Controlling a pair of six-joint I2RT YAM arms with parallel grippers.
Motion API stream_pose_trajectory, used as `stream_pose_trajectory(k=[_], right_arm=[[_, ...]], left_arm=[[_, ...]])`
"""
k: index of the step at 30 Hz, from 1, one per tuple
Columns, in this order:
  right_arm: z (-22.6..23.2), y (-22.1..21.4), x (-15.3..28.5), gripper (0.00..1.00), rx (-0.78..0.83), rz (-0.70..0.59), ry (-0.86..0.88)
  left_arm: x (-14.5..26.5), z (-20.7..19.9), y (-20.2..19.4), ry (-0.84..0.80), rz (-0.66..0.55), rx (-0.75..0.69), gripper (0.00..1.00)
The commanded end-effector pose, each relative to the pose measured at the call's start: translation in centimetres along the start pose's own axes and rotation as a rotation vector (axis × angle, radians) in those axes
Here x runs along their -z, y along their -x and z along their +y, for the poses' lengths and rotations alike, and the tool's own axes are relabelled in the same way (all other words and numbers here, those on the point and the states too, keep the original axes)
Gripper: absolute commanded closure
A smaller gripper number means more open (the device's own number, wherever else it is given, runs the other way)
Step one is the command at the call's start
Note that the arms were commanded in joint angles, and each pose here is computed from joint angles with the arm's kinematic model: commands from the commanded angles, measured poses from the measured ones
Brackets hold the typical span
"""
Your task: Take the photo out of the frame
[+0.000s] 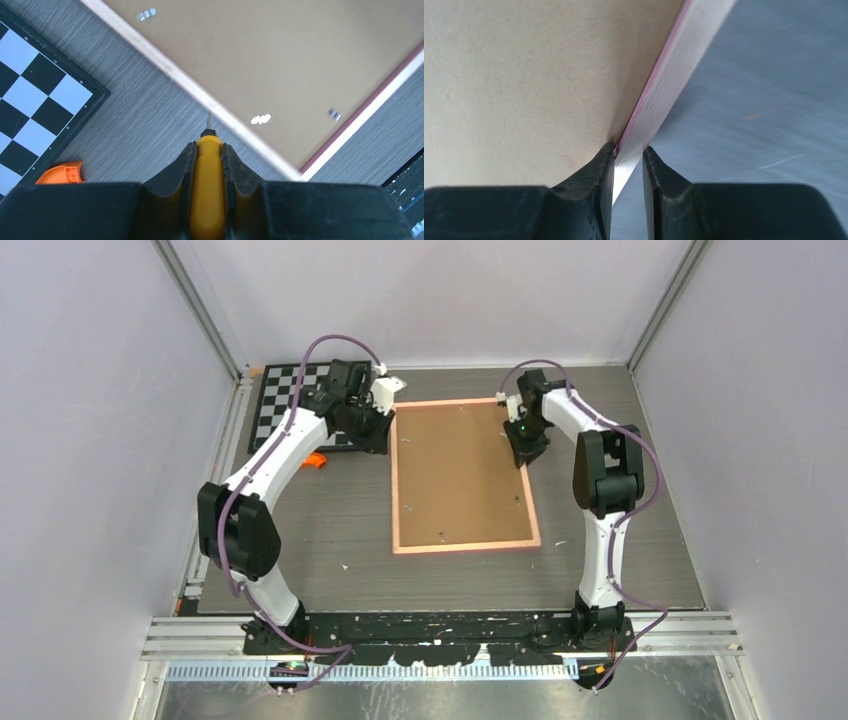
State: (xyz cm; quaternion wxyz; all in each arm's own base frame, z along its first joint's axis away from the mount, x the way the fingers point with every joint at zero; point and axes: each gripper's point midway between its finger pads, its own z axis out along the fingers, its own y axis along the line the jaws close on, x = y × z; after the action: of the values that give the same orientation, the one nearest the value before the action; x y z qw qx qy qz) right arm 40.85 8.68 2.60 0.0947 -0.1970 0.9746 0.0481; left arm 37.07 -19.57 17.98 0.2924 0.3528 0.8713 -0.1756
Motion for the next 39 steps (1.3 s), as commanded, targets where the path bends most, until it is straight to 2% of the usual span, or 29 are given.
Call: stream_pose_trajectory(k=[1, 6, 11, 13, 17, 28, 33, 39], right_arm=[[-7.4, 2.7, 0.2, 0.98, 0.133, -0.021, -0.188], [-6.6, 7.3, 4.7, 0.56, 0.090, -0.180, -0.167], [-2.2, 10.5, 10.2, 0.45, 0.004, -0.372, -0.066], [1.2, 11.2, 11.9, 0.43, 0.005, -0.426, -0.033], [7.8, 11.6, 12.0, 0.40, 0.015, -0.464, 0.009], [21.0, 11.4, 6.1, 0.38, 0.137, -0.389, 0.062], [23.9, 11.1, 3.2, 0.39, 0.208, -0.354, 0.022], [24.8, 11.4, 0.9, 0.40, 0.238, -0.334, -0.011]], left_arm=[[1.9, -0.7, 1.0, -0.017, -0.059, -0.005, 1.00], [2.5, -0.6, 1.3, -0.012, -0.071, 0.005, 1.00], [3.3, -0.3, 1.5, -0.025, -0.095, 0.065, 1.00], [3.9, 0.1, 1.7, -0.034, -0.114, 0.115, 1.00], [5.2, 1.1, 1.9, -0.028, -0.153, 0.191, 1.00], [9.3, 4.6, 0.3, 0.071, -0.242, 0.309, 1.00], [10.1, 5.1, -0.8, 0.077, -0.253, 0.332, 1.00], [10.7, 5.1, -1.4, 0.089, -0.257, 0.320, 1.00]])
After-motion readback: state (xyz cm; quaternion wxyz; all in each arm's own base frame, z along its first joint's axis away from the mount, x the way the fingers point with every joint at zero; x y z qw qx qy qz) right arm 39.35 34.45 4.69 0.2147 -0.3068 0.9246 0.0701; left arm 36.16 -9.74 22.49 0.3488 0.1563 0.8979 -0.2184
